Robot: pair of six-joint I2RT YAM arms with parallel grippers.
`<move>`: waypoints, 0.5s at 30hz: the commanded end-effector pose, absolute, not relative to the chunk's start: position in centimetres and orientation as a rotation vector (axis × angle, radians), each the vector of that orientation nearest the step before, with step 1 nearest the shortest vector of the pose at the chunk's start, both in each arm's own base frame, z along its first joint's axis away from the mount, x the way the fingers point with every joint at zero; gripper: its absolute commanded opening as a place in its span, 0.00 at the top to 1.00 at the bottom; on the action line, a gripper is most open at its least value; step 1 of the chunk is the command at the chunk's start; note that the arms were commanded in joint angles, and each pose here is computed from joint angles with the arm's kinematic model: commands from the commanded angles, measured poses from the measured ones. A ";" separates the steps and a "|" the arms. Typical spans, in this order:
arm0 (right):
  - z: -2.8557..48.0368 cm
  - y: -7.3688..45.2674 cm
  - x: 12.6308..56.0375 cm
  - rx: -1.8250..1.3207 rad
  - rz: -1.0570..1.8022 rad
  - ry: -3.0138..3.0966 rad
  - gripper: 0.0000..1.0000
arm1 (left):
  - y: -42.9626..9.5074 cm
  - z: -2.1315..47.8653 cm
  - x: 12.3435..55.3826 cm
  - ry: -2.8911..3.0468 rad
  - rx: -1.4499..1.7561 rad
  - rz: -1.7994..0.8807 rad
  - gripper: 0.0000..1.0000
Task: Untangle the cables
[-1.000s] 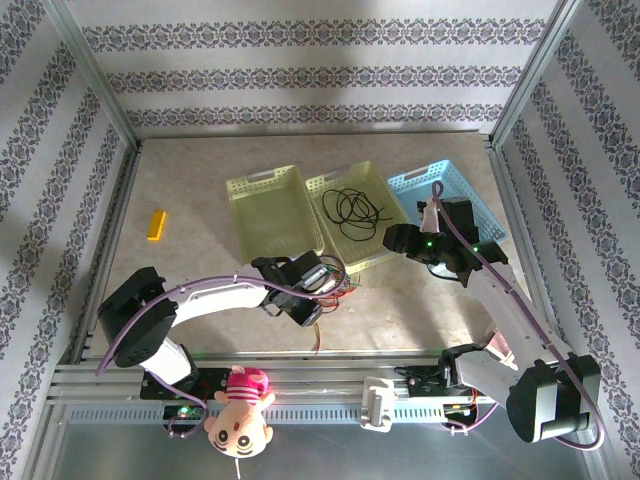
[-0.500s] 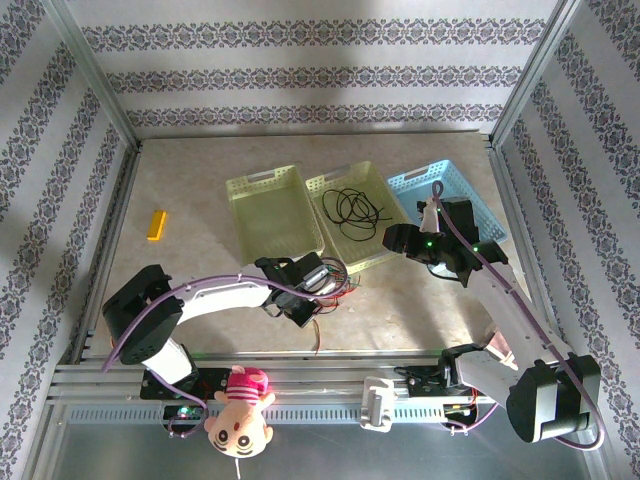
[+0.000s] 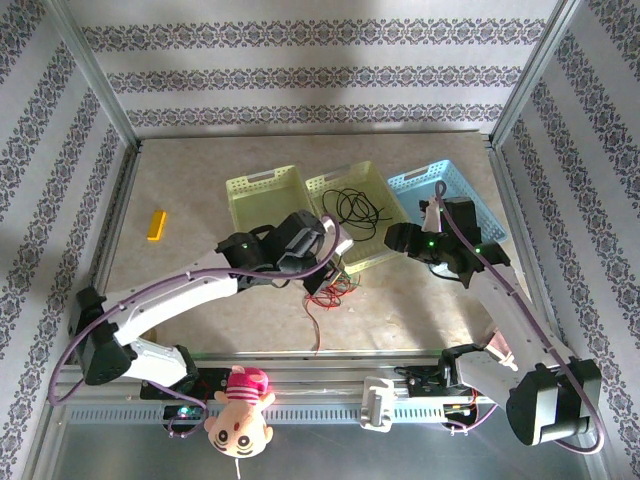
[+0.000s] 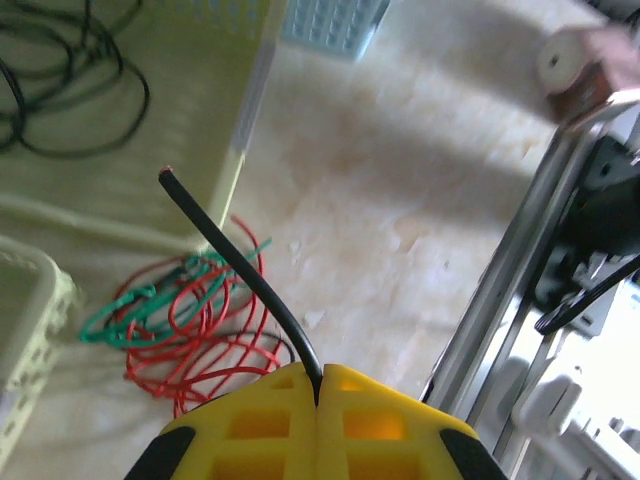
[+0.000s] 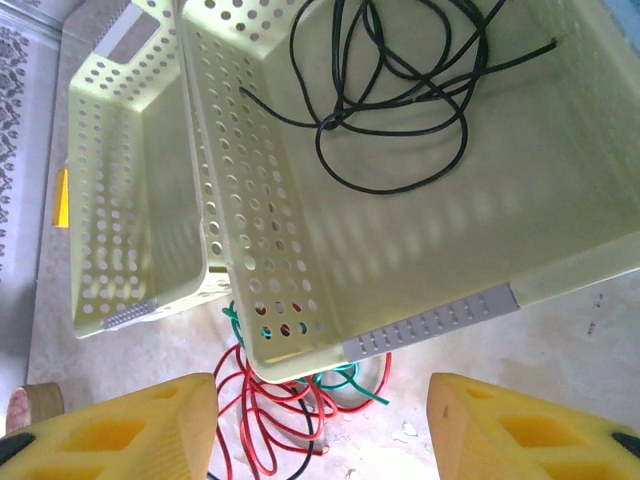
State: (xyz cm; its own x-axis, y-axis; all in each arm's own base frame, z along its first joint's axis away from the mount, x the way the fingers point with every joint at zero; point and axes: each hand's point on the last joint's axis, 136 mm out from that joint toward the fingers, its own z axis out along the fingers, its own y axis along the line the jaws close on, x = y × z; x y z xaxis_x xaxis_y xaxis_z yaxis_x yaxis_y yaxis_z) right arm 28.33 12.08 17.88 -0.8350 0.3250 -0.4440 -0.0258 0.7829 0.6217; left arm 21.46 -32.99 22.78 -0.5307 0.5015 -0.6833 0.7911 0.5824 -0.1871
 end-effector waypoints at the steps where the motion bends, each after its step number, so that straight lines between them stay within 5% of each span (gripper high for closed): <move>1: 18.4 11.0 28.7 0.278 0.827 2.389 0.43 | -32.8 28.7 24.1 2.039 0.927 -0.639 1.00; 15: 19.7 9.4 28.7 0.343 0.798 2.317 0.43 | -33.9 43.1 31.7 1.557 0.560 -0.756 1.00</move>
State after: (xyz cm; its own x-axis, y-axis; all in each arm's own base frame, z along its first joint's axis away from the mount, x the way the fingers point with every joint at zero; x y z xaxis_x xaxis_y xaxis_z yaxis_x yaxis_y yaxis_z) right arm 28.66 9.96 19.30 -0.7757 0.4057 -0.4834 0.0186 0.7803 0.6251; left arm 30.43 -33.48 37.20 -0.2567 0.0851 -0.9627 0.7218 0.6793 -0.1324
